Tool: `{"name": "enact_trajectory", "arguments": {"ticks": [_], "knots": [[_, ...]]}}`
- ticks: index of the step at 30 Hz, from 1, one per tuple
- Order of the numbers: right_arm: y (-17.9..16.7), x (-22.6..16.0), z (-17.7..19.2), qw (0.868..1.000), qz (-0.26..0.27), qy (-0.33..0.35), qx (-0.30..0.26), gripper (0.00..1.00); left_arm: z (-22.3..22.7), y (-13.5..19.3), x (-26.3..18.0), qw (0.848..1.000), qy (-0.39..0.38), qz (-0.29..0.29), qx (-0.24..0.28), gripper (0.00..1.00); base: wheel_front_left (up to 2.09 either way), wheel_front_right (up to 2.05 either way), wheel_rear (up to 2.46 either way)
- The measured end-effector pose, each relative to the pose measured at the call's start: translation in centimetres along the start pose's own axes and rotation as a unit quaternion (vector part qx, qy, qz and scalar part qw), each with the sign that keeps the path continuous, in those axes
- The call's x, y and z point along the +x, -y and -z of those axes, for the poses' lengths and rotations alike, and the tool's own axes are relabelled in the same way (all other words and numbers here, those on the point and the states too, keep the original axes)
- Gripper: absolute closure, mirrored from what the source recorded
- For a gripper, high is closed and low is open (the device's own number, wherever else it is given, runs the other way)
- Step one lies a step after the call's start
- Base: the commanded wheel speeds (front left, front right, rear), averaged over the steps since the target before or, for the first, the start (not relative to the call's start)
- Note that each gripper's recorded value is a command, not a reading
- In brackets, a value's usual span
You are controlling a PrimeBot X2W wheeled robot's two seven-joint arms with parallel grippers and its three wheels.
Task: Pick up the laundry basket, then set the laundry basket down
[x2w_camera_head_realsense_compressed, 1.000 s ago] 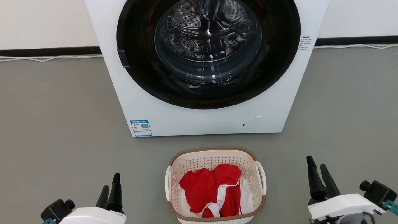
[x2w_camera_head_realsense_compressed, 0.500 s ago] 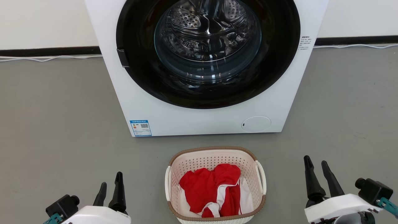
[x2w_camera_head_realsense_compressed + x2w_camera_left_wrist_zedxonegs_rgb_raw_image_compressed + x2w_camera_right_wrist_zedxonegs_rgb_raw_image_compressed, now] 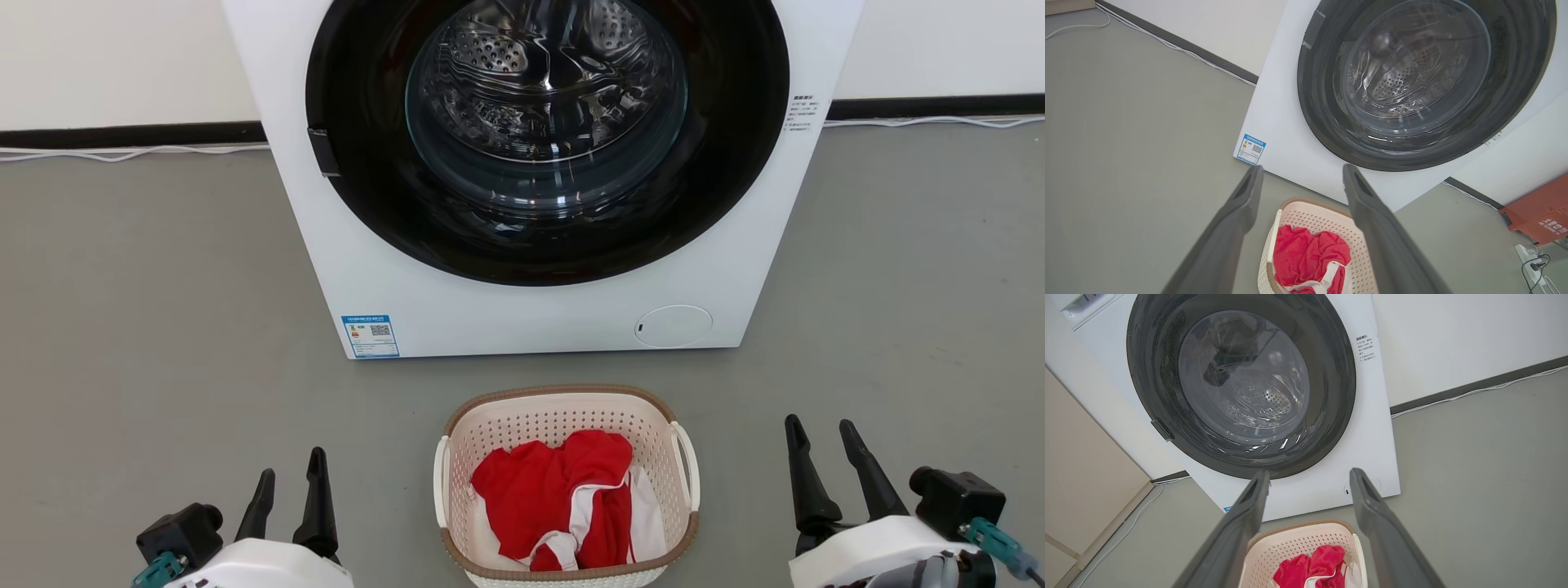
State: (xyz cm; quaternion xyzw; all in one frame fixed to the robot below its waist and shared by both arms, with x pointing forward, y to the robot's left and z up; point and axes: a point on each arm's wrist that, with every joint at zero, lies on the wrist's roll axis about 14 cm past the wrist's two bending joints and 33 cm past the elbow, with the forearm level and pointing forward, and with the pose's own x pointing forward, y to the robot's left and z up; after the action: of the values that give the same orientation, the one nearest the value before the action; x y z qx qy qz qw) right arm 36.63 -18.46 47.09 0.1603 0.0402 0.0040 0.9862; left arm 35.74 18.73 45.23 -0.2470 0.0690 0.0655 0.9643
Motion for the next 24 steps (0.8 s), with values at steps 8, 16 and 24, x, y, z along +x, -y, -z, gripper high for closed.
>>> {"name": "enact_trajectory", "arguments": {"ticks": [8,16,24], "knots": [[-0.4,0.1,0.1,0.999,-0.011,0.002,-0.052,0.0,-0.3,0.3,-0.1,0.999,0.012,0.007,0.047,0.0,0.0,0.0,0.0],[-0.7,0.1,0.3,0.994,-0.021,0.003,-0.104,0.0,-0.3,0.9,-0.1,0.995,0.022,0.021,0.097,0.0,0.0,0.0,0.0],[-0.9,0.4,0.0,0.988,-0.03,0.009,-0.15,0.0,-0.4,1.2,0.0,0.99,0.028,0.029,0.134,0.0,0.0,0.0,0.0]]}}
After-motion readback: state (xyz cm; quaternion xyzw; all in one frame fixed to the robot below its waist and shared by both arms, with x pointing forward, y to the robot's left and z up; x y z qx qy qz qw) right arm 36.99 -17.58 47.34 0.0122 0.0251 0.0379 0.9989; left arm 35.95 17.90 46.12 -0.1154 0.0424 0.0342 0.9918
